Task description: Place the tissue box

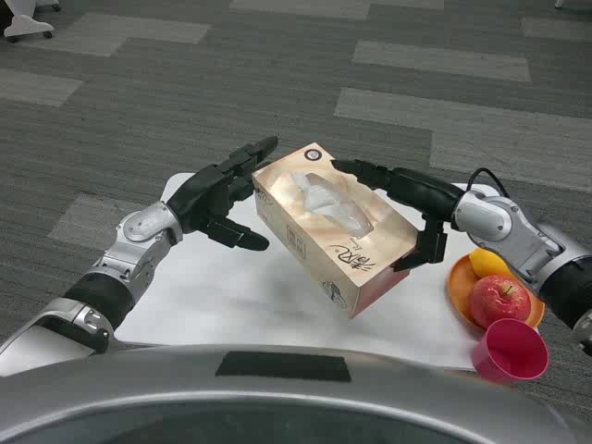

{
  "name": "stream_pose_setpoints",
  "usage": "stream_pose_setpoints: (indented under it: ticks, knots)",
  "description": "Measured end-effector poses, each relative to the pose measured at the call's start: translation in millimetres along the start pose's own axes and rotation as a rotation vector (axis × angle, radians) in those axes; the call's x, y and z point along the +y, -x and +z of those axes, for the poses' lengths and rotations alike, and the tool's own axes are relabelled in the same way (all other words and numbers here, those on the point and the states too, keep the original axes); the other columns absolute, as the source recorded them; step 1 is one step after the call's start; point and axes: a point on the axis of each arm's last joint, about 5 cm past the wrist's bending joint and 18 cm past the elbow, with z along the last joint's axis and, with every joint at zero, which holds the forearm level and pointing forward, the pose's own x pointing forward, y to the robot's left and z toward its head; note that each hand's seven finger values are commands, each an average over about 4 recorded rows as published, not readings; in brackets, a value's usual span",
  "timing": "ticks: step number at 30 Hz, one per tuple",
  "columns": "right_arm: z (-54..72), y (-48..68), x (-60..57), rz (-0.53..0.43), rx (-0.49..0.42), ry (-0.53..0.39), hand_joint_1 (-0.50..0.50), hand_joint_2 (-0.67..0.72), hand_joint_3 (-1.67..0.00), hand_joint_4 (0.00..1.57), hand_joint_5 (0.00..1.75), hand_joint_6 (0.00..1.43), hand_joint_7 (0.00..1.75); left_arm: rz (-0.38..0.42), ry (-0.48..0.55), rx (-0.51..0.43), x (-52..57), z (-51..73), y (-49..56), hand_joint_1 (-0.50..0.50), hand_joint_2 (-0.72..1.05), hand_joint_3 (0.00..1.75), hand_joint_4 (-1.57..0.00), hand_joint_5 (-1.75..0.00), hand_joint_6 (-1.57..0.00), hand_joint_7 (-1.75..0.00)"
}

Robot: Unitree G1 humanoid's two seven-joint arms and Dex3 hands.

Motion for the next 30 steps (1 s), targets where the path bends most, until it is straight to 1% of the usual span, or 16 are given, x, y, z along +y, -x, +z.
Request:
stream_pose_setpoints:
  ticks: [2,4,6,8,9,13,15,17,19,25,26,29,30]
  knots:
    - [3.2,-0.1,-2.7,-0.010,-0.016,0.010,-0.17,-0.46,-1.51,0.20,0.58,0.00,0.10,0.002,-0.011,-0.004,2.1,1.4,1.1,0.50,0.60,0.09,-0.25,0.00,0.00,0.00]
    - [7.6,-0.3,-7.0,-0.028,-0.039,0.025,-0.17,-0.45,-1.51,0.20,0.58,0.00,0.10,0.005,-0.031,-0.015,5.4,4.4,2.4,0.50,0.60,0.09,-0.24,0.00,0.00,0.00]
    - [9.0,-0.5,-9.1,-0.039,-0.047,0.029,-0.17,-0.45,-1.51,0.20,0.58,0.00,0.07,0.007,-0.042,-0.024,7.3,6.6,2.4,0.50,0.60,0.09,-0.24,0.00,0.00,0.00]
    - [9.3,-0.6,-9.4,-0.042,-0.048,0.030,-0.17,-0.48,-1.51,0.20,0.58,0.00,0.07,0.007,-0.045,-0.027,7.9,7.2,2.2,0.50,0.60,0.09,-0.25,0.00,0.00,0.00]
    - [9.4,-0.6,-9.4,-0.043,-0.049,0.030,-0.17,-0.46,-1.51,0.20,0.58,0.00,0.07,0.007,-0.045,-0.027,7.9,7.3,2.2,0.50,0.60,0.09,-0.26,0.00,0.00,0.00]
    - [9.4,-0.6,-9.4,-0.043,-0.049,0.030,-0.17,-0.48,-1.51,0.20,0.58,0.00,0.07,0.007,-0.045,-0.027,7.9,7.3,2.2,0.50,0.60,0.09,-0.24,0.00,0.00,0.00]
    - [9.4,-0.6,-9.4,-0.043,-0.049,0.030,-0.17,-0.45,-1.51,0.20,0.58,0.00,0.07,0.007,-0.045,-0.027,7.9,7.3,2.2,0.50,0.60,0.09,-0.24,0.00,0.00,0.00]
    - [9.4,-0.6,-9.4,-0.043,-0.049,0.030,-0.17,-0.45,-1.51,0.20,0.58,0.00,0.07,0.007,-0.045,-0.027,7.9,7.3,2.2,0.50,0.60,0.09,-0.24,0.00,0.00,0.00]
    - [9.4,-0.6,-9.4,-0.043,-0.049,0.030,-0.17,-0.48,-1.51,0.20,0.58,0.00,0.07,0.007,-0.045,-0.027,7.9,7.3,2.2,0.50,0.60,0.09,-0.26,0.00,0.00,0.00]
    - [9.5,-0.6,-9.5,-0.043,-0.049,0.030,-0.17,-0.48,-1.51,0.20,0.58,0.00,0.07,0.007,-0.045,-0.027,7.9,7.3,2.2,0.50,0.60,0.09,-0.26,0.00,0.00,0.00]
    - [9.5,-0.6,-9.5,-0.043,-0.049,0.030,-0.17,-0.48,-1.51,0.20,0.56,0.00,0.07,0.007,-0.045,-0.027,7.9,7.3,2.2,0.50,0.60,0.09,-0.26,0.00,0.00,0.00]
    - [9.5,-0.6,-9.5,-0.043,-0.049,0.030,-0.17,-0.43,-1.51,0.20,0.56,0.00,0.07,0.007,-0.045,-0.027,7.9,7.3,2.2,0.50,0.60,0.09,-0.25,0.00,0.00,0.00]
    - [9.5,-0.6,-9.5,-0.043,-0.049,0.030,-0.17,-0.41,-1.51,0.20,0.58,0.00,0.07,0.007,-0.045,-0.027,7.9,7.3,2.2,0.50,0.60,0.09,-0.25,0.00,0.00,0.00]
